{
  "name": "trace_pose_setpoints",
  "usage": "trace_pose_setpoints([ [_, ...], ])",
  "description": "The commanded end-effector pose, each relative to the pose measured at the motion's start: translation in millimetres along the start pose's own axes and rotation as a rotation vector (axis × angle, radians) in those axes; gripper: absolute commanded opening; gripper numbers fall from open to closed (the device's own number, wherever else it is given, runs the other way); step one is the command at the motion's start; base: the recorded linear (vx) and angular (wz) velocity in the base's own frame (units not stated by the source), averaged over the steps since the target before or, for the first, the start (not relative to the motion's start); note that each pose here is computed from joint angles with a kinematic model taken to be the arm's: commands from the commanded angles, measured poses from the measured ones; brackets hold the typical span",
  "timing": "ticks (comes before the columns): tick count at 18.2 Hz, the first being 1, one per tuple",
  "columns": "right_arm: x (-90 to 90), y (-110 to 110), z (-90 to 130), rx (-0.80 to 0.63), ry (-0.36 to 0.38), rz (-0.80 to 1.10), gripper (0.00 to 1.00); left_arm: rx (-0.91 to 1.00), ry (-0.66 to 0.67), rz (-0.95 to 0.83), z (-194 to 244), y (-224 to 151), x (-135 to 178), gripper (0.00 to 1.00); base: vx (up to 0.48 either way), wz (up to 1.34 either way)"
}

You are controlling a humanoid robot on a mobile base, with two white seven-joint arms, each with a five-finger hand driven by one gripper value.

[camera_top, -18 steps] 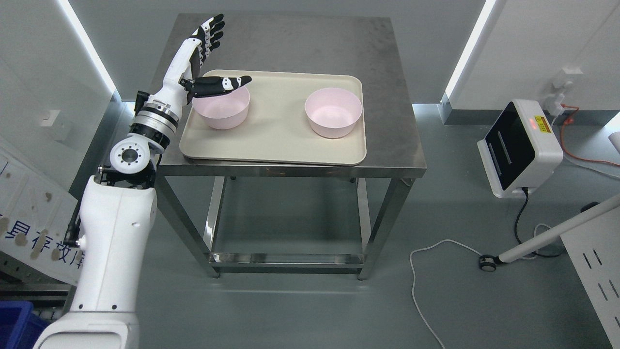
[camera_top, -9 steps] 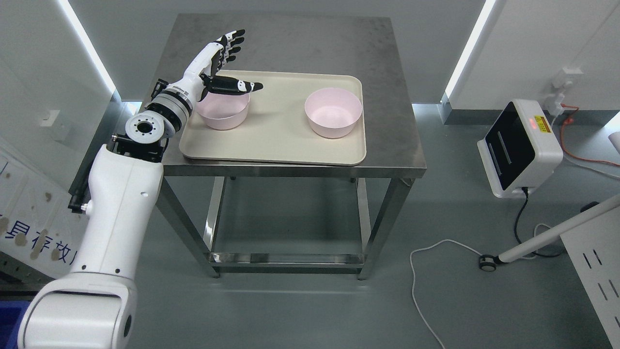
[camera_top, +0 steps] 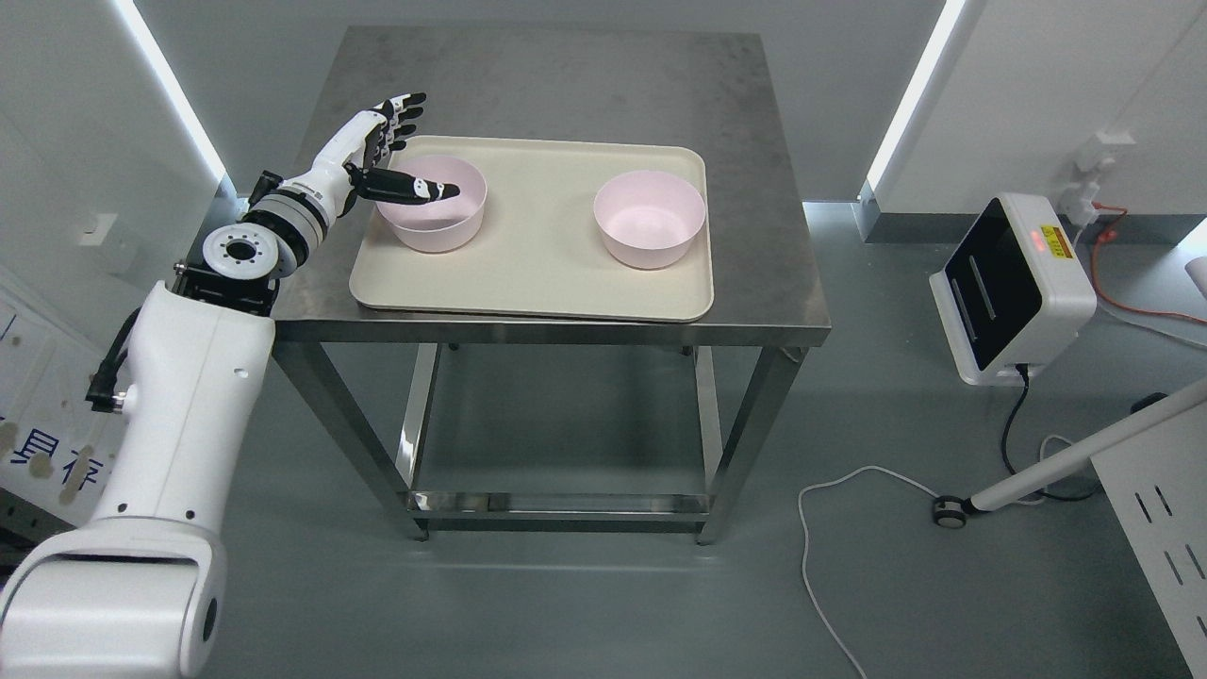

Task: Stack pink IKEA bowls on left shelf middle
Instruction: 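Reach the left hand toward the pink bowl farther from the table edge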

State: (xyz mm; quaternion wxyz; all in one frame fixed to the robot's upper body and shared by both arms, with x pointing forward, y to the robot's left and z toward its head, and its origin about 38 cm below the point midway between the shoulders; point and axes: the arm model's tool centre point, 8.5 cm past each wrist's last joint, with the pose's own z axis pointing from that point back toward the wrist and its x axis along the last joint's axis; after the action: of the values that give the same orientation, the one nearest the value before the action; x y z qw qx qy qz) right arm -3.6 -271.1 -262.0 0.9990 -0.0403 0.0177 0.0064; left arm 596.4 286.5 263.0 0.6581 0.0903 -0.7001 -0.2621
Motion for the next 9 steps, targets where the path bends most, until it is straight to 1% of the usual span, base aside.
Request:
trace_pose_setpoints([
  [1, -7.2, -11, -1, -0.018, -0.006, -0.025, 1.0, 0.001, 0.096, -0.041, 9, 12, -32, 0.84, 0.0, 0.0],
  [3, -7.4, -11, -1, -0.018, -0.004, -0.027, 1.0, -0.004, 0.084, -0.039, 6, 10, -27, 0.8, 0.0, 0.0],
  [5, -7.2, -11, -1, -0.018, -0.006, -0.027, 1.0, -0.011, 0.074, -0.04, 3, 6, -21, 0.74, 0.0, 0.0],
  [7, -7.4, -11, -1, -0.018, -0.004, -0.025, 1.0, -0.013, 0.06, -0.045, -1, 6, -12, 0.64, 0.0, 0.0],
  [9, -7.4, -11, -1, -0.018, -0.004, -0.027, 1.0, -0.028, 0.053, -0.076, -5, 3, -3, 0.61, 0.0, 0.0],
])
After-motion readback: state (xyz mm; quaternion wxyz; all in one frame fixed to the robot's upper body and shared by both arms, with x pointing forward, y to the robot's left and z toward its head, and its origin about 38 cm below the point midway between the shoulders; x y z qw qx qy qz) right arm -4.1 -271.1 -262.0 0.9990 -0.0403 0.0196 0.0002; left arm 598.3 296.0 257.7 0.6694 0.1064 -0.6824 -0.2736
